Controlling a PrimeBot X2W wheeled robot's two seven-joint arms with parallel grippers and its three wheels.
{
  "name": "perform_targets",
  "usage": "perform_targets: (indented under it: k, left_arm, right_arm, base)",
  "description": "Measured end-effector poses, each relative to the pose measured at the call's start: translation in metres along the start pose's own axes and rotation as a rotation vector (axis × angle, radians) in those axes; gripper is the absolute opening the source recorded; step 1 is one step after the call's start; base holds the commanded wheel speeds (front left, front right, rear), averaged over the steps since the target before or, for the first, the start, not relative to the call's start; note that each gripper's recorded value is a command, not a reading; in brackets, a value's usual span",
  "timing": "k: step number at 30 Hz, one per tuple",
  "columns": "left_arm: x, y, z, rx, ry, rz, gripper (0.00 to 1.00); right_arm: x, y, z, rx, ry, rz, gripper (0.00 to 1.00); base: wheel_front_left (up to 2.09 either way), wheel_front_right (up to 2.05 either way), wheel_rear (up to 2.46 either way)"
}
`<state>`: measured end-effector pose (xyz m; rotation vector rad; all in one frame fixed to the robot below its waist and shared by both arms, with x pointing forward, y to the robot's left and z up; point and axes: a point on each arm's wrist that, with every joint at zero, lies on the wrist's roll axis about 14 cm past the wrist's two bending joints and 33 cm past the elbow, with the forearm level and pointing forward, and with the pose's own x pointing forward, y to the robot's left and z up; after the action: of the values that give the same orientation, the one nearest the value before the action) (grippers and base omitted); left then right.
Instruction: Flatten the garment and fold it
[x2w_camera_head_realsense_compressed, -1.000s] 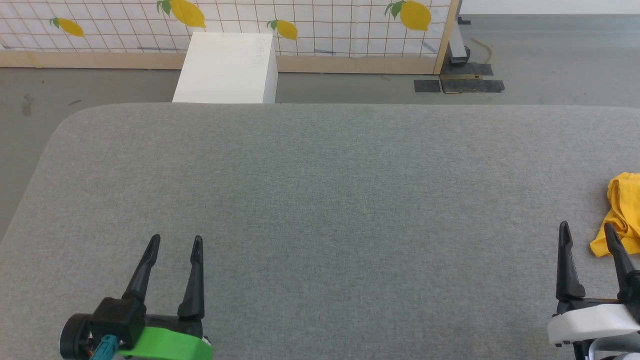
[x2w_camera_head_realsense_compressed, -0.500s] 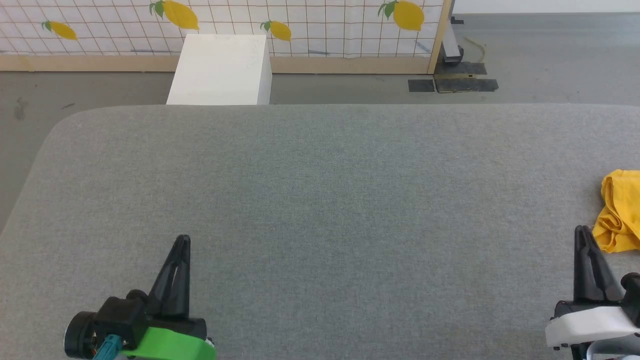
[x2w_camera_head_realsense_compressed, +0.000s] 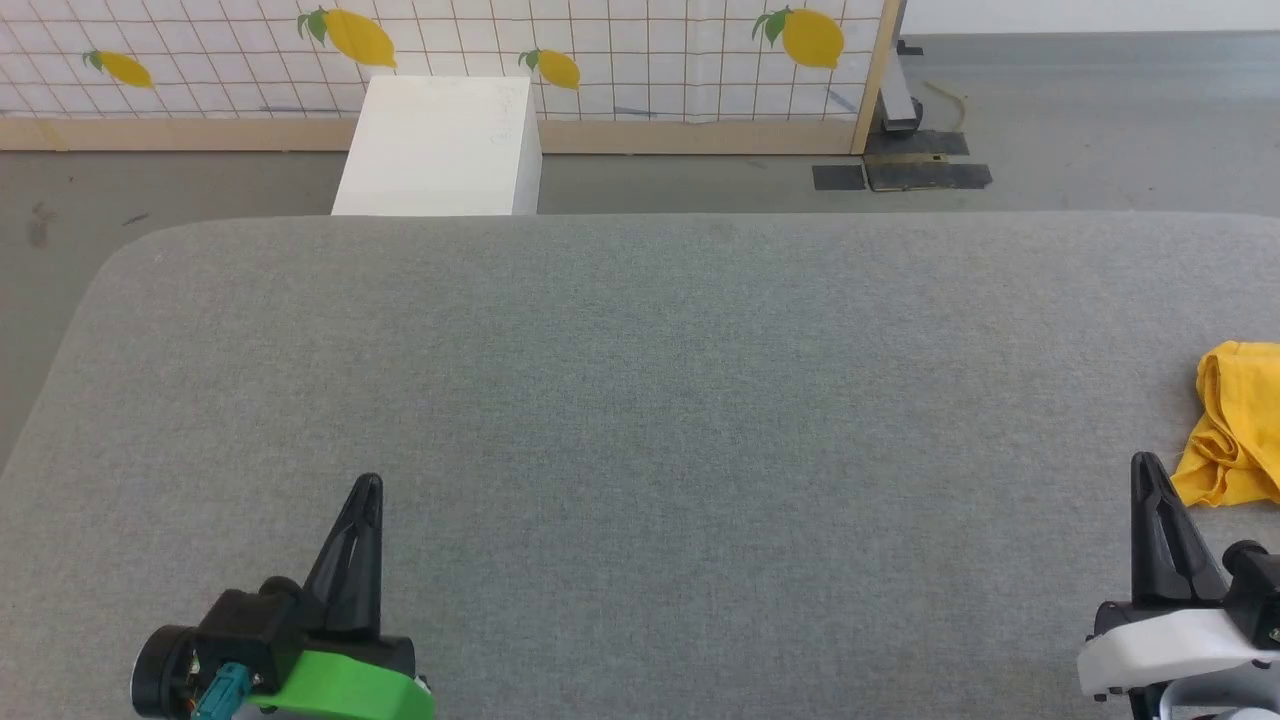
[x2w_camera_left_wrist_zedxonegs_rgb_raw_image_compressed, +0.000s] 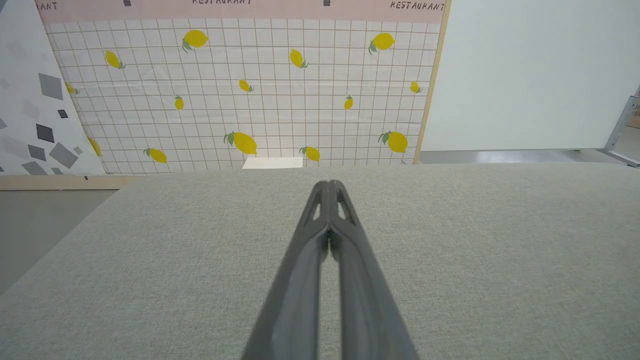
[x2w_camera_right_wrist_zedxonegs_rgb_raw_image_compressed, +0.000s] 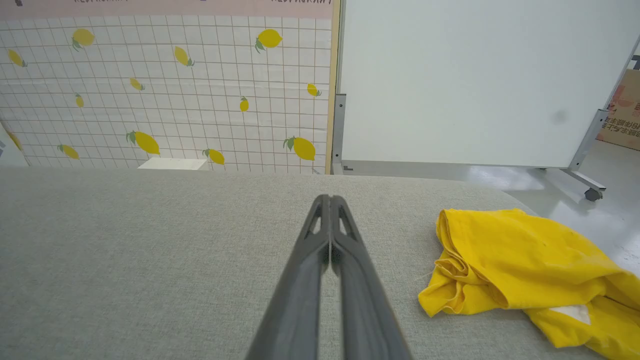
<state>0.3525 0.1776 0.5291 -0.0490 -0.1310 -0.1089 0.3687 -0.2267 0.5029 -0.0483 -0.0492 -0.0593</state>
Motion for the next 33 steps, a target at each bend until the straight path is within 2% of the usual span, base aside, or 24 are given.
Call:
perform_targets:
  k: [33]
  left_arm:
    - [0.004,0.001,-0.005,0.034,0.053,0.031,0.0]
  right_arm:
    - [-0.001,0.02,0.005,0.006,0.026,0.058,0.0]
  base:
    - [0.0,0.0,0.0]
